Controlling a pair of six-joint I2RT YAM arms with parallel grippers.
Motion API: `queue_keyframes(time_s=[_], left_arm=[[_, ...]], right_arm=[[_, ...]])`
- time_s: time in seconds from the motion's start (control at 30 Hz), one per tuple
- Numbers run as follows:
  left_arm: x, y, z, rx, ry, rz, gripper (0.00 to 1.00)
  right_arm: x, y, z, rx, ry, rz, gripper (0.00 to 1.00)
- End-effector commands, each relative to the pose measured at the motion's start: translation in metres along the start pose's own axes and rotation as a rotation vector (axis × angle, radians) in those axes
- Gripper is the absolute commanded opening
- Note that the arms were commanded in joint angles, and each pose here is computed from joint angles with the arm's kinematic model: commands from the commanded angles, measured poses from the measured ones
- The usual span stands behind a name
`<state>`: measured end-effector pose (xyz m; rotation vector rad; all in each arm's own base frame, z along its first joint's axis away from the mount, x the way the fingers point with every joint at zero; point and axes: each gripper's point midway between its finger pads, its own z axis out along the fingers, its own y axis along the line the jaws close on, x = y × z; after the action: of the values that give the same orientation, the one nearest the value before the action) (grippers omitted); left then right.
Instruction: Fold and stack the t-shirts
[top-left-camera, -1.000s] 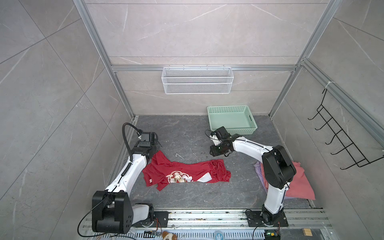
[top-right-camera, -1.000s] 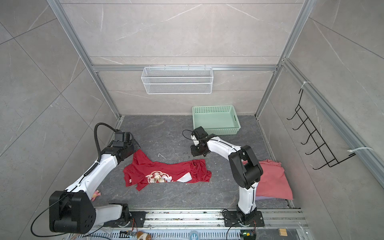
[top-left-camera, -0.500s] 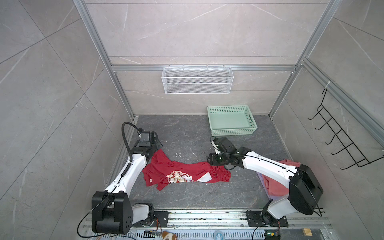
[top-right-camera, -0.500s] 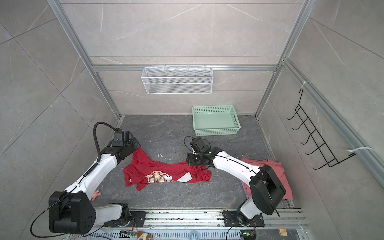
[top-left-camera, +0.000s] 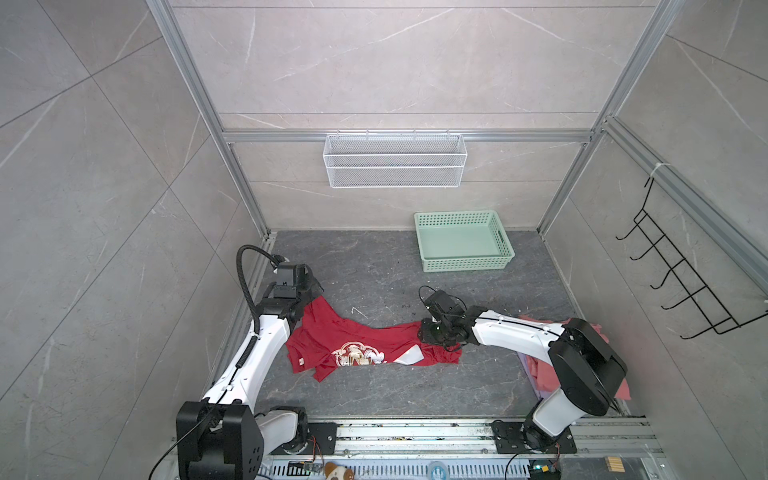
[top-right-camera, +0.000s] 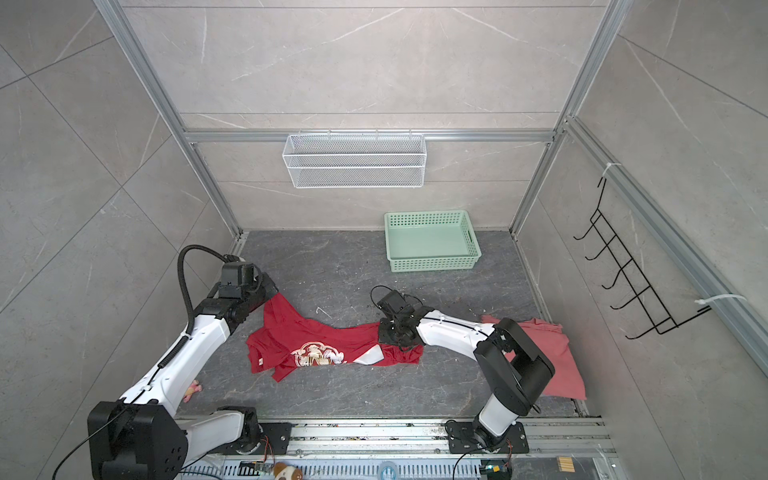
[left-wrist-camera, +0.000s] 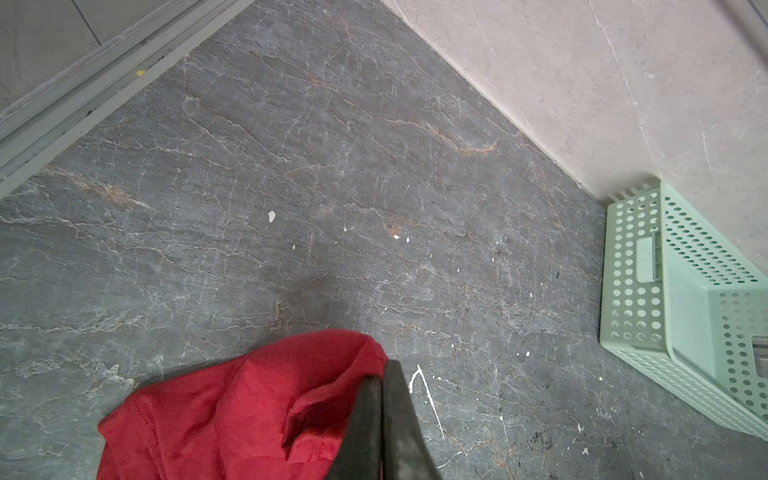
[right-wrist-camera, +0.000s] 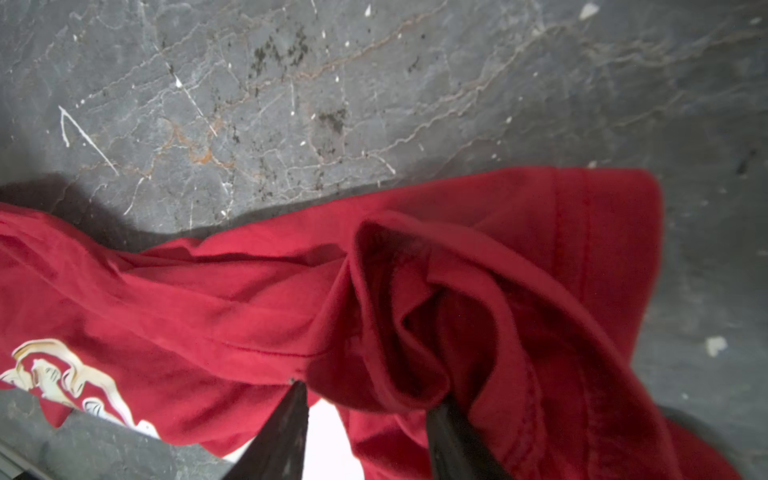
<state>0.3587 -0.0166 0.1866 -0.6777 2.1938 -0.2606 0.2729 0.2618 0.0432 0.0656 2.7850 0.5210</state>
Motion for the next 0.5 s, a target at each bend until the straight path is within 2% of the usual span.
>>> queue_keyframes(time_s=[0.0, 0.07, 0.2, 0.33, 0.47], left_arm=[[-0.012, -0.005, -0.009, 0.030, -0.045, -0.010, 0.00], [-0.012, -0.004, -0.009, 0.028, -0.043, -0.010, 0.00], [-0.012, -0.003, -0.010, 0.021, -0.046, -0.003, 0.00], [-0.013, -0.001, -0.012, 0.009, -0.053, 0.000, 0.00], [-0.015, -0.001, -0.015, 0.007, -0.058, 0.005, 0.00]], right_arm=[[-0.006, -0.008, 0.010, 0.045, -0.034, 0.018, 0.45], [-0.012, -0.009, 0.013, 0.063, -0.051, 0.022, 0.35], [-0.017, -0.012, 0.017, 0.101, -0.055, 0.025, 0.29], [-0.022, -0.013, 0.010, 0.092, -0.085, 0.025, 0.01], [-0.032, -0.001, -0.018, 0.071, -0.110, -0.061, 0.00]])
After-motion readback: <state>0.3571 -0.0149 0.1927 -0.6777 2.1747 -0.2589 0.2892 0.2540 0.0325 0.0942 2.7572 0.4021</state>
